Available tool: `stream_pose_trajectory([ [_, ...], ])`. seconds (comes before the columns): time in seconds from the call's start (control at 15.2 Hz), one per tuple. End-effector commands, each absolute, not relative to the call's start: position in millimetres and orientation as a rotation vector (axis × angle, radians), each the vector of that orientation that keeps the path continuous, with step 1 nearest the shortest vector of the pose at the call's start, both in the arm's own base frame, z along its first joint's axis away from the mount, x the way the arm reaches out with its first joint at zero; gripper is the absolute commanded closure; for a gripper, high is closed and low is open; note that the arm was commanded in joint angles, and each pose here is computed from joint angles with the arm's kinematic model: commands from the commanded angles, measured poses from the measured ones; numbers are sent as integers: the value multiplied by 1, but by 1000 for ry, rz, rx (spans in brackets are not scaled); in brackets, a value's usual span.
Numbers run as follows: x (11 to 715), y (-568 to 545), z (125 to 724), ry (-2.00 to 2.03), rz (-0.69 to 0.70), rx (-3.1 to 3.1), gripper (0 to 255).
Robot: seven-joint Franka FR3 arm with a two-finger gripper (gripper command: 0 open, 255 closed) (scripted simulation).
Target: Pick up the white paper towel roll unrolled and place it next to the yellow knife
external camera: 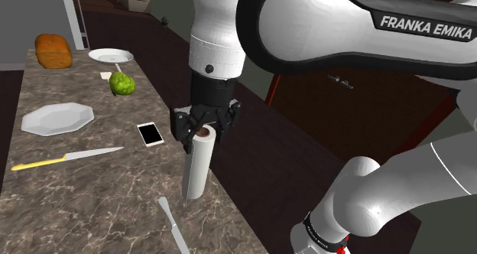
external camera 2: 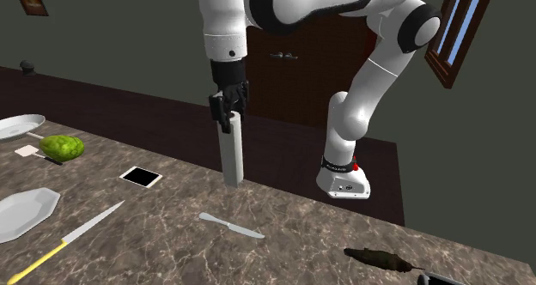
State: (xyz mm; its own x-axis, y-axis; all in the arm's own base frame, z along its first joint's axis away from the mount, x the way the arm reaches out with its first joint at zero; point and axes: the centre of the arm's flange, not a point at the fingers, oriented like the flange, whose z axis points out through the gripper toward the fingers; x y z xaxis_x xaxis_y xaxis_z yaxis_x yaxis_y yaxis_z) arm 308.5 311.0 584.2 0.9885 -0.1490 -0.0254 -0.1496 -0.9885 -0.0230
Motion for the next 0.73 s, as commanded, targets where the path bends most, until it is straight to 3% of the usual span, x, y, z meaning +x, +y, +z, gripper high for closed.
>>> stream_pose_trajectory([
  [0.0,309,312,595,233,37,-3108,255],
  [0.66,309,312,648,233,37,-3108,255],
])
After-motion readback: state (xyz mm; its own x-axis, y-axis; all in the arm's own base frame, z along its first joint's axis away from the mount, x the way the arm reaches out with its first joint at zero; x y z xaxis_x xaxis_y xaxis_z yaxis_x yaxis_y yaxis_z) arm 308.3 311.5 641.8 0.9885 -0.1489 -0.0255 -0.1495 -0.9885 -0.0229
